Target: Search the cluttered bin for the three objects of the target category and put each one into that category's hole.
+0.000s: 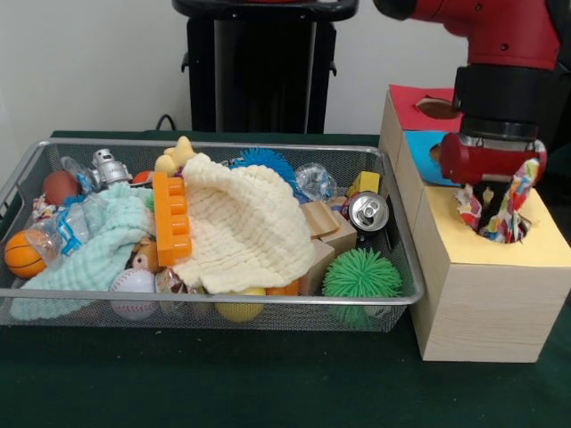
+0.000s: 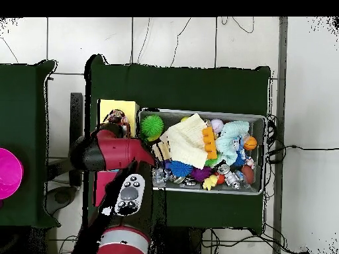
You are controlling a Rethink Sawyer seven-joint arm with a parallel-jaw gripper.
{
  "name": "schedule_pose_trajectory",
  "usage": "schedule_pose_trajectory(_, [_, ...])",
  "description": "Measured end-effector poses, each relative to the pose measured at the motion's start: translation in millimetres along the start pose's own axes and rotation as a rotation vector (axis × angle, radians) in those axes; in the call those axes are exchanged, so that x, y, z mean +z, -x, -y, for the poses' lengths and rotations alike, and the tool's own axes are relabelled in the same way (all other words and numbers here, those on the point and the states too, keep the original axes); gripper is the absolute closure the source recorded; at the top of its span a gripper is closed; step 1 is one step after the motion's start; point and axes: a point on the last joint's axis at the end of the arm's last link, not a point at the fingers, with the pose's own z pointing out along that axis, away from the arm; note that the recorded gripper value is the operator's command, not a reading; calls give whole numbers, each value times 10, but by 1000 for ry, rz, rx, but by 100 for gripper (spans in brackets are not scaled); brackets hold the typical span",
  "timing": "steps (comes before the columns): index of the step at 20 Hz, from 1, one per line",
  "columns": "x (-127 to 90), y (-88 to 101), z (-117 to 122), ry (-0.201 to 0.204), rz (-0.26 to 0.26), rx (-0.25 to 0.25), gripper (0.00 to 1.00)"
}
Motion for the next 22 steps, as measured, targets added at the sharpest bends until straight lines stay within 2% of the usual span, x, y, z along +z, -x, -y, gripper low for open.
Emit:
schedule_pose_trajectory(2, [-64, 23, -10, 2, -24, 4, 100])
schedule_pose_trajectory(4, [-209, 91, -30, 3, -63, 9, 100])
schedule_pose_trajectory(5, [-351, 147, -50, 2, -94, 10, 100])
schedule_pose_trajectory(11, [-616, 220, -190, 9, -137, -2, 100])
schedule_pose_trajectory(17, [-781, 310, -370, 26, -126, -17, 100])
schedule_pose_trajectory(22, [-829, 475, -332, 29, -96, -10, 100])
